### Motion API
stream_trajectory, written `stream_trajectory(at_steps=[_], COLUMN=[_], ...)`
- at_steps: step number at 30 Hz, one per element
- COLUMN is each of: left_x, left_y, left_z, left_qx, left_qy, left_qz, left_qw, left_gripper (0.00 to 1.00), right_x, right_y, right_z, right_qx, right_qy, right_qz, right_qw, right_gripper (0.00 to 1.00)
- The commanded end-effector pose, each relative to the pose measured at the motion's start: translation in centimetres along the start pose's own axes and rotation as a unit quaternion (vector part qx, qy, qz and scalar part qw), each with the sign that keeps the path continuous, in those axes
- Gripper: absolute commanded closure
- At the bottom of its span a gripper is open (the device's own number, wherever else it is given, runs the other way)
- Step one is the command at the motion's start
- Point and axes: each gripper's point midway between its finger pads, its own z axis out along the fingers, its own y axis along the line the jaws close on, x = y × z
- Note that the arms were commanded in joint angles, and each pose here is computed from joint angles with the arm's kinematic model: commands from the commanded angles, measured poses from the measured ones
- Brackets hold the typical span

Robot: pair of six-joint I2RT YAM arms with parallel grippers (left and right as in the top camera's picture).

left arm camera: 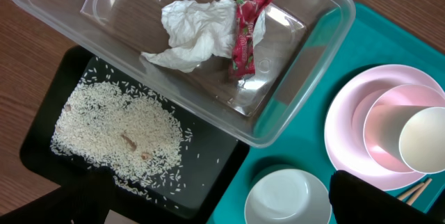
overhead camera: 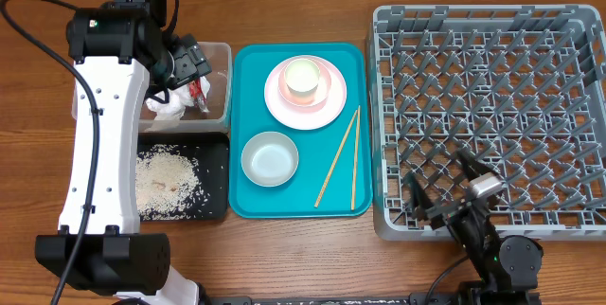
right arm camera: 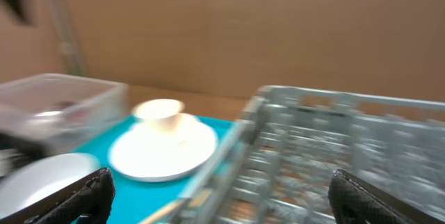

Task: Sort waste into correct bins and load items into the dishwasher
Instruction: 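Reach the right gripper over the teal tray to the chopsticks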

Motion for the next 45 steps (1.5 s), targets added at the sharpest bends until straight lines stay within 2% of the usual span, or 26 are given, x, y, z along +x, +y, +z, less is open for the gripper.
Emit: stream_trajectory(at_steps=[1, 9, 15, 20, 24, 32, 36, 41, 45], left_x=[-0.3, -0.3, -0.3, -0.3, -0.3, -0.3, -0.3, -0.3, -0.3], left_y=[0.1, 0.1, 0.1, 0.1, 0.1, 0.1, 0.1, 0.1, 0.1], left_z=[-0.3, -0.3, -0.3, -0.3, -0.3, -0.3, -0.3, -0.3, -0.3], left_qx=[-0.002, -0.002, -0.002, -0.002, -0.002, -0.002, -0.002, -0.002, -0.002], left_qy=[-0.009, -0.009, -0.009, -0.009, -0.009, -0.009, -0.009, -0.009, -0.009], left_qz=[0.0, 0.0, 0.0, 0.0, 0.0, 0.0, 0.0, 0.0, 0.0], left_qw=[1.0, 1.0, 1.0, 1.0, 1.0, 1.0, 1.0, 1.0, 1.0], left_gripper=[0.0, 0.0, 0.0, 0.0, 0.0, 0.0, 0.0, 0.0, 0.0], right_x=[0.3, -1.9, -3.3, -4.7, -6.8, -10.7, -11.9, -12.0, -13.2], right_y=[3.7, 8.2, 8.3, 6.5, 6.4, 4.4, 3.9, 3.5, 5.7], right_z=[-0.4, -2.2, -2.4, -1.7, -2.1, -2.6, -2.4, -1.3, 0.8], right_qx=[-0.11, -0.243, -0.248, -0.195, -0.18, -0.073, -0.04, -0.015, -0.099], right_qy=[0.005, -0.038, -0.042, -0.043, -0.043, 0.033, 0.11, 0.24, 0.286], right_qz=[0.018, -0.016, 0.065, 0.156, 0.165, 0.228, 0.224, 0.27, 0.327], right_qw=[0.994, 0.969, 0.966, 0.967, 0.969, 0.97, 0.968, 0.932, 0.895], right_gripper=[0.0, 0.0, 0.0, 0.0, 0.0, 0.0, 0.0, 0.0, 0.0])
